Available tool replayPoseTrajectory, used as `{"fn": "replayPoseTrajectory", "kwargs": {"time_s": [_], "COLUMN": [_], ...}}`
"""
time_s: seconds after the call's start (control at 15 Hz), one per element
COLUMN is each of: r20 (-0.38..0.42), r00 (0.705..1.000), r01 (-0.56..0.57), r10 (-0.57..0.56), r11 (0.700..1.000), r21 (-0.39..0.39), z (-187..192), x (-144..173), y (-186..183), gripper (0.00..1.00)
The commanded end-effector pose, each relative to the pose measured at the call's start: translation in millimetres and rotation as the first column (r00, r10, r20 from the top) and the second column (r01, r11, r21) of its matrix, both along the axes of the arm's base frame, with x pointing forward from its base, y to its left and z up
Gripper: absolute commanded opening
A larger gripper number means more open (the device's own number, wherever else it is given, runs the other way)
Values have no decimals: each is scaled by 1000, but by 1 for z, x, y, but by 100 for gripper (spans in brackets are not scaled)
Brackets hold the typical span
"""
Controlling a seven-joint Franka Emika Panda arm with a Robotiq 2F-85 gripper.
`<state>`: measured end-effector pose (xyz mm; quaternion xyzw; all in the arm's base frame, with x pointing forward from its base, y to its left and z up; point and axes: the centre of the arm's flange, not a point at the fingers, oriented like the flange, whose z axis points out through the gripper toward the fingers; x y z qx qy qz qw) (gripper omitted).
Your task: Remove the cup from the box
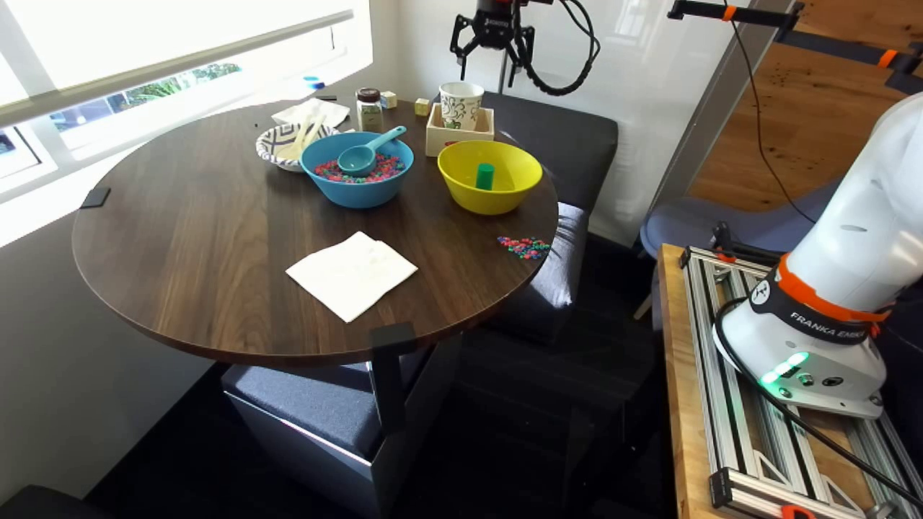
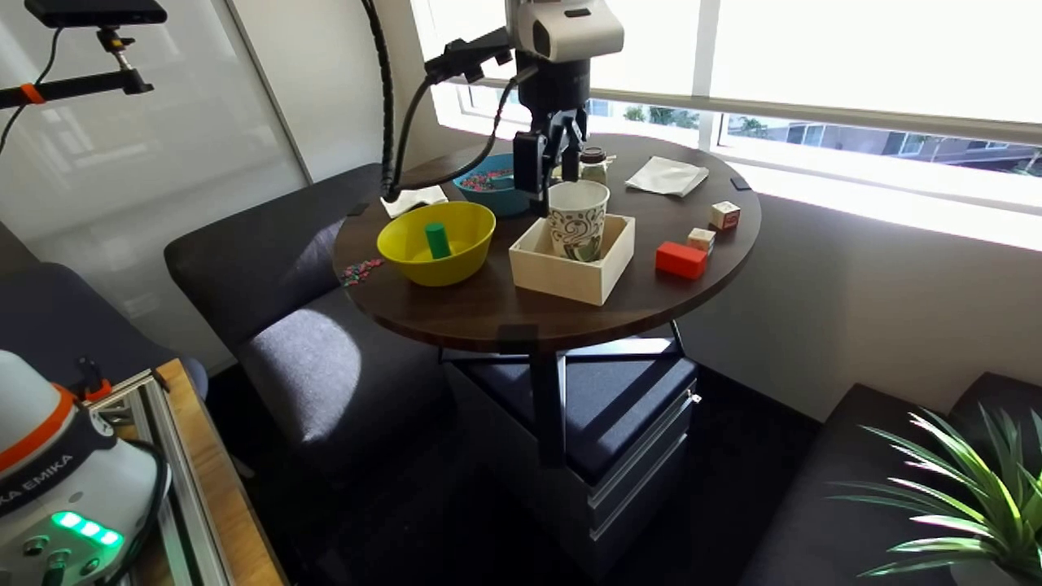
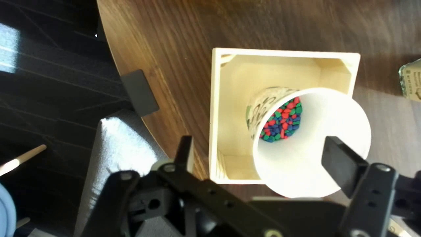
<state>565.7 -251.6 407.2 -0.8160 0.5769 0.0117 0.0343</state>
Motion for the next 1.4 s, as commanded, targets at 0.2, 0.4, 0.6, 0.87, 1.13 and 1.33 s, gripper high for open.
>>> {"fn": "replayPoseTrajectory", "kwargs": {"time_s": [0.2, 0.4, 0.6, 0.87, 1.13, 1.33], "r20": [-41, -56, -58, -44, -15, 56], "r00": [997, 995, 995, 996, 999, 998], "r01": [68, 82, 84, 83, 44, -18], "r10": [-67, -81, -83, -83, -44, 21], "r11": [998, 997, 996, 996, 999, 999], "r21": [7, 11, 7, -11, -22, -52], "z": [-32, -42, -43, -30, -1, 47], "x": [23, 23, 23, 21, 13, 12], "y": [-1, 0, 1, 3, 7, 10], "gripper": [64, 40, 17, 0, 1, 1]}}
